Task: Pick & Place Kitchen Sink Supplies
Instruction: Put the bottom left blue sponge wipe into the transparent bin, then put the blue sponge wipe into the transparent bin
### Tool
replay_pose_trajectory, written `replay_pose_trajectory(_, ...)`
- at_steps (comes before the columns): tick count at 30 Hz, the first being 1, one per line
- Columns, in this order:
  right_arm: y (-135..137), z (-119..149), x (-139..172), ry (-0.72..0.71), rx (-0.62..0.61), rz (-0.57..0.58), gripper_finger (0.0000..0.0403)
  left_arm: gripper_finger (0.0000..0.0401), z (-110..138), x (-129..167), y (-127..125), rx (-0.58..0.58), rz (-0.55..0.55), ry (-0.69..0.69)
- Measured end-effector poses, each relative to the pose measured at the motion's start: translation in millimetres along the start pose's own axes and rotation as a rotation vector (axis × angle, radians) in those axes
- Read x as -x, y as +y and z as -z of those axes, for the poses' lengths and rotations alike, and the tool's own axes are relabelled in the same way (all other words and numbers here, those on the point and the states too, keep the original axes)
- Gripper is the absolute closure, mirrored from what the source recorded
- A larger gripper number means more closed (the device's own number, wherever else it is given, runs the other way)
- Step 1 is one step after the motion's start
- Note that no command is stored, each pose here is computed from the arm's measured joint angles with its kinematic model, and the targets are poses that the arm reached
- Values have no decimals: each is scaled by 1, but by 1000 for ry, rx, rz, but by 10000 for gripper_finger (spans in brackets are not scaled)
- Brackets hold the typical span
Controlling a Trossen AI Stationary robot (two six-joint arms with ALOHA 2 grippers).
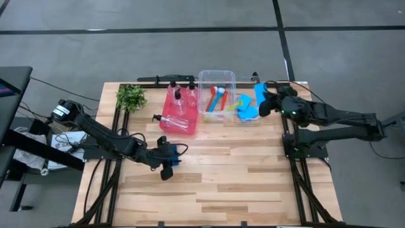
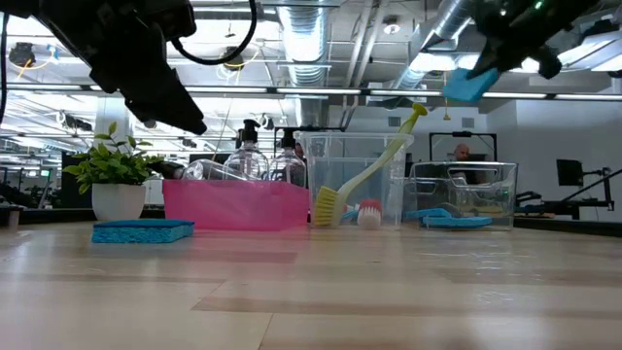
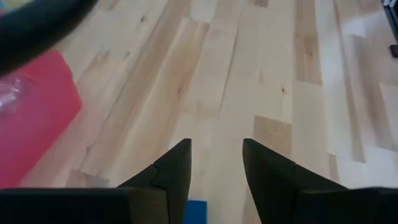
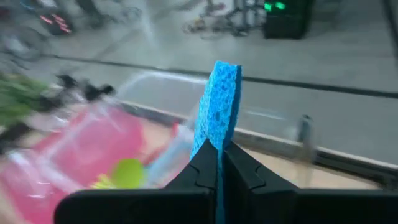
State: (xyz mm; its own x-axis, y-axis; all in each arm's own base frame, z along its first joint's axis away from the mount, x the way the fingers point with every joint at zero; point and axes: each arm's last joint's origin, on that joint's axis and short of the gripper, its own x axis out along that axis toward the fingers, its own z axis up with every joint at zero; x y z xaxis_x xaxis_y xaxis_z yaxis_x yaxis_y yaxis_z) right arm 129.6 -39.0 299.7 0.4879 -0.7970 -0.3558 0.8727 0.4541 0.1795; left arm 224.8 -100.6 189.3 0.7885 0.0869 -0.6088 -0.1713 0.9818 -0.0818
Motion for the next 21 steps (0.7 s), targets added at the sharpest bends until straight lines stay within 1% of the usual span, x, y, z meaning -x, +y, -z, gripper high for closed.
replay_pose_trajectory(2, -1, 1, -8, 28, 17, 41, 399, 256, 1, 0, 0, 22, 14, 11)
replay_pose_trajectory(5, -2, 3, -21, 86, 36, 54, 390, 256, 2, 0, -1, 44, 34, 35)
replay_pose_trajectory(10, -2, 6, -40, 148, 42, 108, 360, 256, 2, 0, -1, 46, 48, 42)
replay_pose_trajectory(15, -3, 4, -44, 137, 23, 119, 315, 256, 2, 0, -1, 46, 48, 42)
replay_pose_trajectory(21, -2, 3, -39, 128, 16, 90, 246, 256, 2, 0, -1, 47, 48, 43)
